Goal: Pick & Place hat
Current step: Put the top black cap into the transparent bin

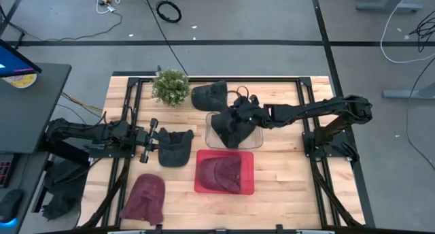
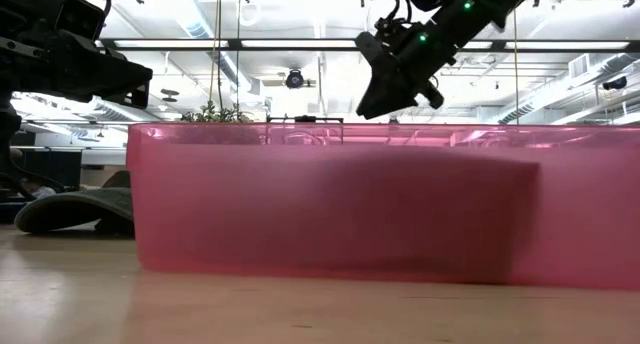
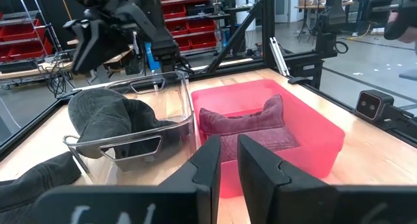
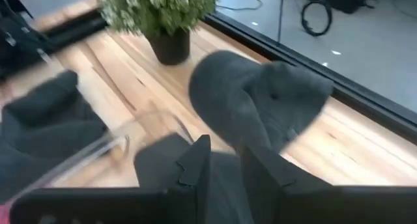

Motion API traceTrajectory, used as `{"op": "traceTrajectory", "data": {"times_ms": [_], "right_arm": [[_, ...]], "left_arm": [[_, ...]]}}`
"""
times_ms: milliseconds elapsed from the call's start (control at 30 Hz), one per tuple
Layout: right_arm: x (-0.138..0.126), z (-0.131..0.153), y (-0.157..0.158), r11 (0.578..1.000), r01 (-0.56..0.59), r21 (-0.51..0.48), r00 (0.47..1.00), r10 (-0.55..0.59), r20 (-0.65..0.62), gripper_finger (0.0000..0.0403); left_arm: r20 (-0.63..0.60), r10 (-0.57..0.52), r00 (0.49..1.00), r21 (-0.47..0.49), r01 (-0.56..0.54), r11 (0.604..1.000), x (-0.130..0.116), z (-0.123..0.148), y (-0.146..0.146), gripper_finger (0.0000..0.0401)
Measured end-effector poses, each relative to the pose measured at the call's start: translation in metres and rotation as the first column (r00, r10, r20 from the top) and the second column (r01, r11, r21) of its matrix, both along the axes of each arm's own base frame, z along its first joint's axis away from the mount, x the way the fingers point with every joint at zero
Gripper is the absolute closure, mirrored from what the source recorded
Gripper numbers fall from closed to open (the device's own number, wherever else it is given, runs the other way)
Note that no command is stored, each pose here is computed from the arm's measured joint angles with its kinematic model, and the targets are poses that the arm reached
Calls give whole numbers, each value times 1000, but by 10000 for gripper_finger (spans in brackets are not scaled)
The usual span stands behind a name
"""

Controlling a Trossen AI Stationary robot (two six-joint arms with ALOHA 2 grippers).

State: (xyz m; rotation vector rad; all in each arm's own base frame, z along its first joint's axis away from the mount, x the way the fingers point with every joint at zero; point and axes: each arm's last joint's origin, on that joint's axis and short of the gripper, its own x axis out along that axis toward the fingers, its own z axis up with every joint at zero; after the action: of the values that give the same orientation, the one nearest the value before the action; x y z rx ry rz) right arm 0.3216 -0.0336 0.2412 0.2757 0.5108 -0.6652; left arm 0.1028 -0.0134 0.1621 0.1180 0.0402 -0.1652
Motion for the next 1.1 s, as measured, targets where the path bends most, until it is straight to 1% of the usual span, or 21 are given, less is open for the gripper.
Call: {"op": "traceTrajectory", "data": {"times_ms": [133, 333, 433, 600, 700, 767, 833, 1100], "right_arm": [[1, 2, -16, 1000, -6, 14, 1000, 6, 29, 317], [0, -4, -36, 999, 11, 41, 1000, -11, 10, 317], [3, -8, -41, 999, 12, 51, 1000, -13, 15, 317], [11, -10, -47, 998, -17, 57, 997, 13, 80, 317], [14, -15, -52, 999, -23, 47, 996, 19, 82, 317], [16, -19, -57, 997, -36, 64, 996, 31, 84, 317], [16, -22, -63, 996, -39, 79, 996, 33, 81, 317], [11, -21, -78, 996, -12, 84, 996, 5, 89, 317]], "left_arm": [[0, 0, 1000, 0, 0, 1000, 0, 0, 0, 346], [0, 0, 1000, 0, 0, 1000, 0, 0, 0, 346], [0, 0, 1000, 0, 0, 1000, 0, 0, 0, 346], [0, 0, 1000, 0, 0, 1000, 0, 0, 0, 346], [1, 0, 1000, 0, 0, 1000, 0, 0, 0, 346], [2, 0, 1000, 0, 0, 1000, 0, 0, 0, 346], [1, 0, 1000, 0, 0, 1000, 0, 0, 0, 346], [1, 0, 1000, 0, 0, 1000, 0, 0, 0, 346]]}}
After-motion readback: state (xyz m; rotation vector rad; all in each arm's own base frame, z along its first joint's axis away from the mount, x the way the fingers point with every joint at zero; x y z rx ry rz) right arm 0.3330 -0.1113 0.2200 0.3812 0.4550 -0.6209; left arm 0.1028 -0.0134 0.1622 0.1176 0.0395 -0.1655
